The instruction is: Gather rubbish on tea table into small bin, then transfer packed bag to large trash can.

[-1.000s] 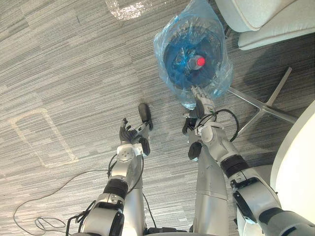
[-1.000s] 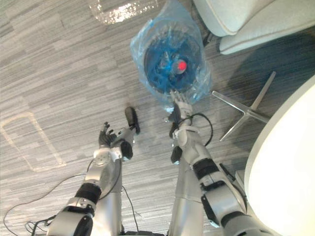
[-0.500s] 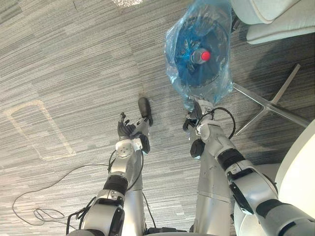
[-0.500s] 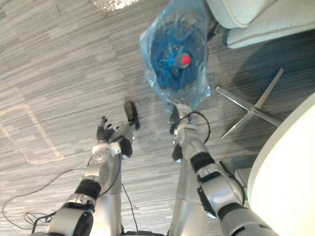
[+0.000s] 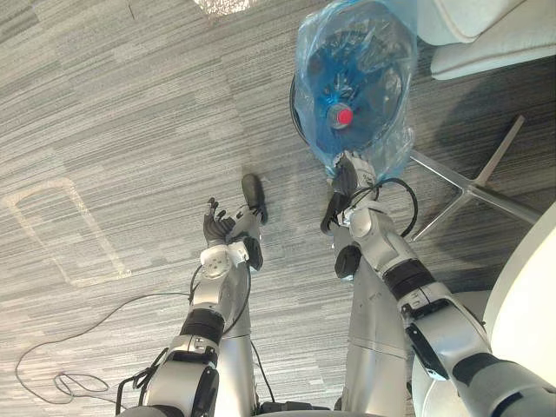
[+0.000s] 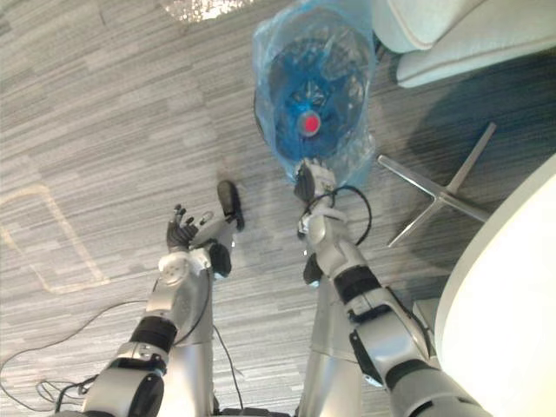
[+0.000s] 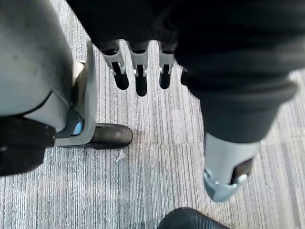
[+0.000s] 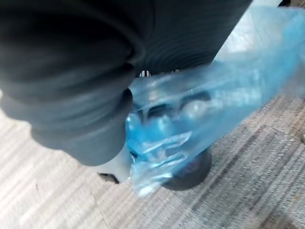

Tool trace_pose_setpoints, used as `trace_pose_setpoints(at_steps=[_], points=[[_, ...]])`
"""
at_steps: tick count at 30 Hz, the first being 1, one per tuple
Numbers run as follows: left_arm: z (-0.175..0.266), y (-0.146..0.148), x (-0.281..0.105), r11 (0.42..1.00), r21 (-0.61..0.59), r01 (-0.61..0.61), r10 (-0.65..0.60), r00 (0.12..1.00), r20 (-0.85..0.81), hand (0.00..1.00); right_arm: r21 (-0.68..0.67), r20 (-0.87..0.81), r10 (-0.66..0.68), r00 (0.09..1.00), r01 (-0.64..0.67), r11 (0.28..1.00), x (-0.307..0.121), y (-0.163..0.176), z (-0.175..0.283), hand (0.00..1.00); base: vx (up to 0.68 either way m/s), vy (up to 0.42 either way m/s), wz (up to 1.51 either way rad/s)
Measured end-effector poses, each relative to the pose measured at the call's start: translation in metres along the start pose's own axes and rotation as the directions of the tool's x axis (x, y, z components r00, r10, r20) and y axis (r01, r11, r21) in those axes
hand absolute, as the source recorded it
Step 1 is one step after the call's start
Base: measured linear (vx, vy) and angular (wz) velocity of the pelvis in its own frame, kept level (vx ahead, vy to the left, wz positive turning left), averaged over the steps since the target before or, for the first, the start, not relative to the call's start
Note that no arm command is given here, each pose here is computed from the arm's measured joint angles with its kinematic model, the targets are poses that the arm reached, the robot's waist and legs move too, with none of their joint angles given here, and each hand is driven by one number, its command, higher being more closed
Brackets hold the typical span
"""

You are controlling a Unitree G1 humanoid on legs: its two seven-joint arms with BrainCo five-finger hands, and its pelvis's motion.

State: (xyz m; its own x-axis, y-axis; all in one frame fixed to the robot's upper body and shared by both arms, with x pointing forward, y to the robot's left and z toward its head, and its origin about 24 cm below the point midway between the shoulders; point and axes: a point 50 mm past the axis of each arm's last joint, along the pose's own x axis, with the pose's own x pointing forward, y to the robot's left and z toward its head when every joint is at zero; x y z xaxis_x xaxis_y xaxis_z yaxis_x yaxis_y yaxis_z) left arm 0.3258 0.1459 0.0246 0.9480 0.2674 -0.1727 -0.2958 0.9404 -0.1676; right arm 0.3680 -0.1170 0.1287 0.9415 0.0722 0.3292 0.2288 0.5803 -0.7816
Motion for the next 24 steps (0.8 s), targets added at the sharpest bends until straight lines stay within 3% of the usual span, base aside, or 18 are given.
trace_pose_setpoints(at_steps=[7, 14, 24], points=[[-0.042, 0.018, -0.025, 0.997, 0.079, 0.005, 0.005, 0.993, -0.121, 0.00, 0.180, -0.030, 0.032, 0.999, -0.026, 0.983, -0.043, 0.019, -0.003, 1.00, -0.03, -0.035, -0.07], [-0.068, 0.030, -0.043, 0.989, 0.146, 0.023, 0.007, 0.980, -0.201, 0.00, 0.244, -0.049, 0.090, 0.995, -0.076, 0.967, -0.080, 0.030, -0.008, 1.00, 0.07, -0.037, 0.04], [-0.116, 0.053, -0.080, 0.967, 0.250, 0.056, 0.043, 0.926, -0.375, 0.00, 0.395, -0.090, 0.303, 0.949, -0.246, 0.885, -0.135, 0.069, -0.009, 1.00, 0.09, -0.019, 0.00]])
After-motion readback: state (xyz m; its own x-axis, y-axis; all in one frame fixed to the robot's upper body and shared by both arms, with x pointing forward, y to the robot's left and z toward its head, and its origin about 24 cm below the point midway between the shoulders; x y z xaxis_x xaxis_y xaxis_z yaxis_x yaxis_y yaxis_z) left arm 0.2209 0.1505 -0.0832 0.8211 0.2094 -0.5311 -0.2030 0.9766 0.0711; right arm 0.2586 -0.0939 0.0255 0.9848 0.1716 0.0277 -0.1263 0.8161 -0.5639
